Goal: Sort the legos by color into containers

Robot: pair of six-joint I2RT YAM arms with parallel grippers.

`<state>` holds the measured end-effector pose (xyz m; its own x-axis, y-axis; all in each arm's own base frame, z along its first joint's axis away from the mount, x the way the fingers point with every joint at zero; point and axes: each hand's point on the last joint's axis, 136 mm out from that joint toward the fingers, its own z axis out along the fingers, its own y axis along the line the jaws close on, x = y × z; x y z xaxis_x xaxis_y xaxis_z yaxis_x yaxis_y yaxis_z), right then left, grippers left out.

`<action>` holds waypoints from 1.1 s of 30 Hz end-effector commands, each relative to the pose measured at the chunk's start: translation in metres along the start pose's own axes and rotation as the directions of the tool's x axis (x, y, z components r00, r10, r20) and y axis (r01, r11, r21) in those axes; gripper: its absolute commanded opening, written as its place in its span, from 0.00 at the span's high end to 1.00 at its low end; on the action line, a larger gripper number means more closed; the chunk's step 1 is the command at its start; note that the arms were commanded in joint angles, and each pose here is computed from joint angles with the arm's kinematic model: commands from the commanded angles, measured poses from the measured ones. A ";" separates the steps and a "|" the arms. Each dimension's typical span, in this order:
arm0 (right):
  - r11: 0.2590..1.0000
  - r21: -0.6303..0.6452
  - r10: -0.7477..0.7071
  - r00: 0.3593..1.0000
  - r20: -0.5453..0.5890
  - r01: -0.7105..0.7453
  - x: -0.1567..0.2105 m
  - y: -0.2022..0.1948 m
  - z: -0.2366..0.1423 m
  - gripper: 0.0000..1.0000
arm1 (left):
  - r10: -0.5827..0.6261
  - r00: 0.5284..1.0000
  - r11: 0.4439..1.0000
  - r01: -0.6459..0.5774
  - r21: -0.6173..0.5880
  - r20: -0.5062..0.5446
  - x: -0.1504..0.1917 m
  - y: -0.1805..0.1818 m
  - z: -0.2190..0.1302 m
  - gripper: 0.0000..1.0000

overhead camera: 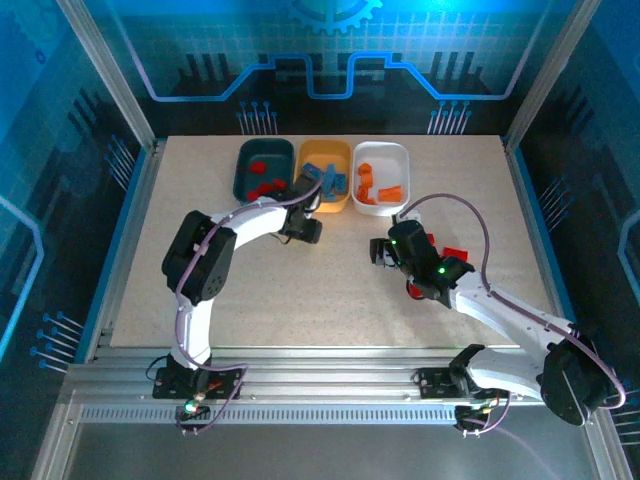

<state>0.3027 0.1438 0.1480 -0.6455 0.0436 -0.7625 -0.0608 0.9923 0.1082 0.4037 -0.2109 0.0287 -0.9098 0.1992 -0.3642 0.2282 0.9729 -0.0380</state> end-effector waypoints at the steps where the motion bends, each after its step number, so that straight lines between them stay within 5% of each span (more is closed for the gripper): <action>1: 0.999 -0.014 0.030 0.999 0.018 -0.030 -0.004 -0.001 0.000 0.20 | -0.053 0.997 0.993 0.057 0.099 -0.049 0.027 -0.027 -0.025 0.41; 6: 0.999 -0.020 0.032 0.999 0.015 -0.032 -0.004 0.000 0.000 0.21 | -0.050 0.998 0.980 0.044 0.195 0.031 0.019 -0.051 -0.072 0.38; 10: 0.999 -0.018 0.033 0.999 0.016 -0.032 -0.003 -0.001 0.000 0.20 | -0.052 0.992 0.994 0.041 0.099 0.116 0.003 -0.025 -0.092 0.27; 21: 0.999 -0.012 0.030 0.999 0.026 -0.030 -0.006 -0.003 -0.003 0.20 | -0.069 0.998 0.994 0.069 -0.086 0.013 -0.017 0.051 -0.034 0.27; 33: 1.000 -0.005 0.025 0.999 0.031 -0.025 -0.007 -0.004 -0.005 0.20 | -0.011 0.999 0.998 0.010 -0.056 -0.031 -0.033 0.047 0.009 0.34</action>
<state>0.3017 0.1455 0.1512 -0.6429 0.0515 -0.7642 -0.0723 0.9892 0.1275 0.4483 -0.1702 0.0439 -0.9150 0.1542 -0.3727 0.1634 0.9865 0.0069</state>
